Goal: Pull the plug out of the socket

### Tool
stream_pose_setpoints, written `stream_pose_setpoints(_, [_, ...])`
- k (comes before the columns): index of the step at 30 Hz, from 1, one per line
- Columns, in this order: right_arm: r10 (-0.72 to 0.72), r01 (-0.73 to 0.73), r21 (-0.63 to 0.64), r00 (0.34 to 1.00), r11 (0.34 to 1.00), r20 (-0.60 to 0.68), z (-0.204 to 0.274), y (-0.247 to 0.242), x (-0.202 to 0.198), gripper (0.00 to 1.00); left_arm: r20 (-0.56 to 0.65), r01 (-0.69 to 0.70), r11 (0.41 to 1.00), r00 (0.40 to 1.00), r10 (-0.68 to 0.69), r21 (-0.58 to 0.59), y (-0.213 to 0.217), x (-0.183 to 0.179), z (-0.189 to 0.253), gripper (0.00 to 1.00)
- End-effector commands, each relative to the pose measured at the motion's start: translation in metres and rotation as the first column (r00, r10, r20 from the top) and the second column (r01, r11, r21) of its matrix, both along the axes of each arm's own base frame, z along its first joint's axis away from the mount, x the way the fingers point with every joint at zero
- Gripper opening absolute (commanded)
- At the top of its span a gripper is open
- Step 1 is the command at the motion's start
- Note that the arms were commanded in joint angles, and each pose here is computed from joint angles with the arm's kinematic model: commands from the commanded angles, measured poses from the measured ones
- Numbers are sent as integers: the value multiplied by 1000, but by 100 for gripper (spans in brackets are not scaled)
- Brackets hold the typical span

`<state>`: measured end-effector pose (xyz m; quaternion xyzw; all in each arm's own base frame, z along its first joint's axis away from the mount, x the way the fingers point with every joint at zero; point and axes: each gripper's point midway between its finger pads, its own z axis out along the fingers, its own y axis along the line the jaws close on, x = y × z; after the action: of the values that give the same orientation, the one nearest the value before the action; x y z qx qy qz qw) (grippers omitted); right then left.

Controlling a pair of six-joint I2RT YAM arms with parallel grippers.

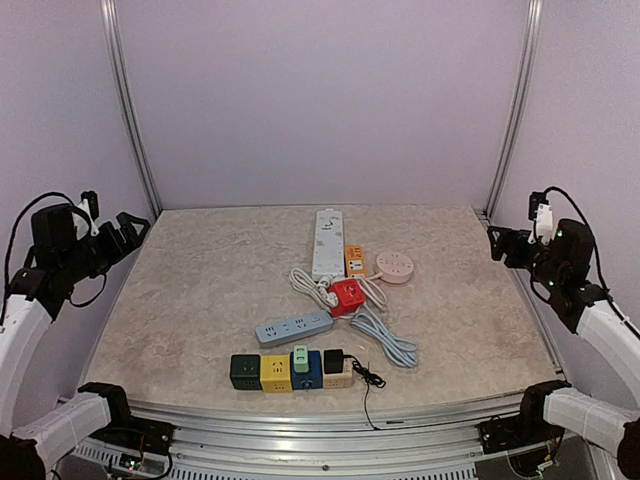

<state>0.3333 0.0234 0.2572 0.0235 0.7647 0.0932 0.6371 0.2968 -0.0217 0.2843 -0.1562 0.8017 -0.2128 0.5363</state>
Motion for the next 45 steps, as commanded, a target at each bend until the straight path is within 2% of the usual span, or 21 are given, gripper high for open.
stream_pose_setpoints(1, [193, -188, -138, 981, 973, 29, 20, 49, -12, 92, -91, 109, 984, 988, -123, -143, -29, -14, -40, 99])
stream_pose_setpoints(5, [392, -383, -158, 919, 910, 33, 30, 104, -22, 93, -189, 166, 960, 959, -210, -226, -55, -29, -78, 99])
stream_pose_setpoints(10, [614, -623, -172, 782, 763, -104, 10, 184, -40, 92, -292, 208, 945, 915, -280, -254, -85, -44, -115, 99])
stream_pose_setpoints(14, [780, -803, -177, 595, 569, -194, -11, 256, -77, 90, -346, 254, 934, 878, -331, -251, -102, -50, -133, 99])
stream_pose_setpoints(17, [847, -888, -164, 459, 430, -269, -35, 300, -107, 89, -367, 274, 925, 858, -359, -265, -110, -50, -141, 99])
stream_pose_setpoints(22, [877, -959, -159, 279, 233, -392, -75, 346, -150, 87, -368, 294, 916, 848, -382, -275, -115, -47, -143, 99])
stream_pose_setpoints(24, [872, -973, -150, 226, 178, -434, -89, 353, -162, 86, -372, 295, 915, 845, -384, -274, -116, -47, -143, 99])
stream_pose_setpoints(28, [850, -983, -138, 175, 122, -496, -109, 362, -178, 86, -383, 300, 913, 836, -392, -278, -117, -50, -147, 99])
stream_pose_setpoints(34, [800, -972, -208, 208, 107, -562, -129, 372, -184, 83, -393, 298, 915, 833, -389, -273, -116, -50, -148, 99])
stream_pose_setpoints(39, [780, -973, -215, 196, 82, -594, -138, 374, -186, 81, -398, 315, 917, 829, -392, -246, -115, -49, -141, 99])
stream_pose_setpoints(42, [752, -973, -221, 194, 66, -630, -150, 373, -184, 73, -402, 322, 915, 825, -397, -243, -116, -50, -140, 99])
stream_pose_setpoints(45, [740, -977, -208, 172, 45, -650, -154, 377, -188, 57, -401, 327, 912, 823, -403, -247, -117, -51, -140, 99])
